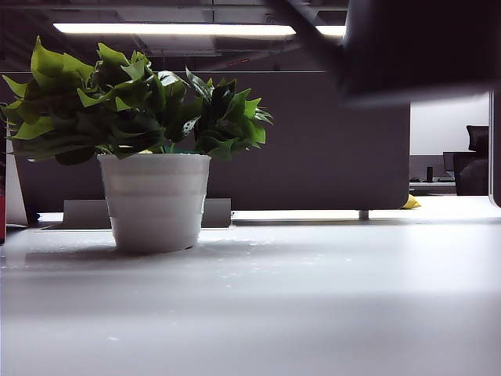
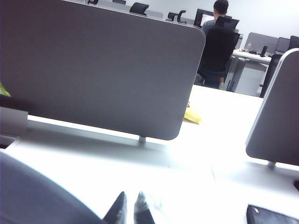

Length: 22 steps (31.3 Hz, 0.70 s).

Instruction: Pick up the watering can from the table, water the potted plant, and put the can back.

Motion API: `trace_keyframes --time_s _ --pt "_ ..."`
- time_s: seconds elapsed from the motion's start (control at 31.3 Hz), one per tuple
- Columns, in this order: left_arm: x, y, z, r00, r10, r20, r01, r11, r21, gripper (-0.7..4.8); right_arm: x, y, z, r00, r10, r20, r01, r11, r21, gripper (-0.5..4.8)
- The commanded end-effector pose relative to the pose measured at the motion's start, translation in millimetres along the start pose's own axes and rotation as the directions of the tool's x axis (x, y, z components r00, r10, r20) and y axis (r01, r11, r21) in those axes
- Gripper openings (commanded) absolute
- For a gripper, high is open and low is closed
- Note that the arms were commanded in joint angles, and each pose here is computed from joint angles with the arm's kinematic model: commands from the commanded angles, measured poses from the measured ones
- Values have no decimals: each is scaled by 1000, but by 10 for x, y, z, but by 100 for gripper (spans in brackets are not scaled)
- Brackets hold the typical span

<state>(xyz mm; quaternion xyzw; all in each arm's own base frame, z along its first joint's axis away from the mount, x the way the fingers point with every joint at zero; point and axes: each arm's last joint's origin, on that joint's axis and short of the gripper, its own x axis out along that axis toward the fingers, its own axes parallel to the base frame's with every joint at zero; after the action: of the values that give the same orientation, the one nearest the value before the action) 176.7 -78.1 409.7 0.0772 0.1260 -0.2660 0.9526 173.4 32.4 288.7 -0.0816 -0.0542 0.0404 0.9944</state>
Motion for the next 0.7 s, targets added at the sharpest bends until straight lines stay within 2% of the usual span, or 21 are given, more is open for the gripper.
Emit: trace_keyframes --time_s 0.03,0.13,0.26,0.45,0.7 --pt "-14 -27 36 1000 -16 25 15 1000 9 -5 181 -46 103 968 -70 241 50 995 85 -1" --pt "-12 -56 34 999 -29 21 29 999 12 -5 437 -38 -98 974 -78 213 59 994 94 -1" --pt "-10 -65 9 999 -35 -5 35 999 9 -5 738 -115 -356 970 -127 207 89 979 184 -1" --pt "-18 -67 -33 998 -36 -45 36 999 5 -5 1096 -240 -705 985 -121 125 99 981 170 -1" --pt "-16 -65 -45 999 -16 -50 17 1000 17 -5 1286 -273 -911 992 -78 100 60 984 166 -1"
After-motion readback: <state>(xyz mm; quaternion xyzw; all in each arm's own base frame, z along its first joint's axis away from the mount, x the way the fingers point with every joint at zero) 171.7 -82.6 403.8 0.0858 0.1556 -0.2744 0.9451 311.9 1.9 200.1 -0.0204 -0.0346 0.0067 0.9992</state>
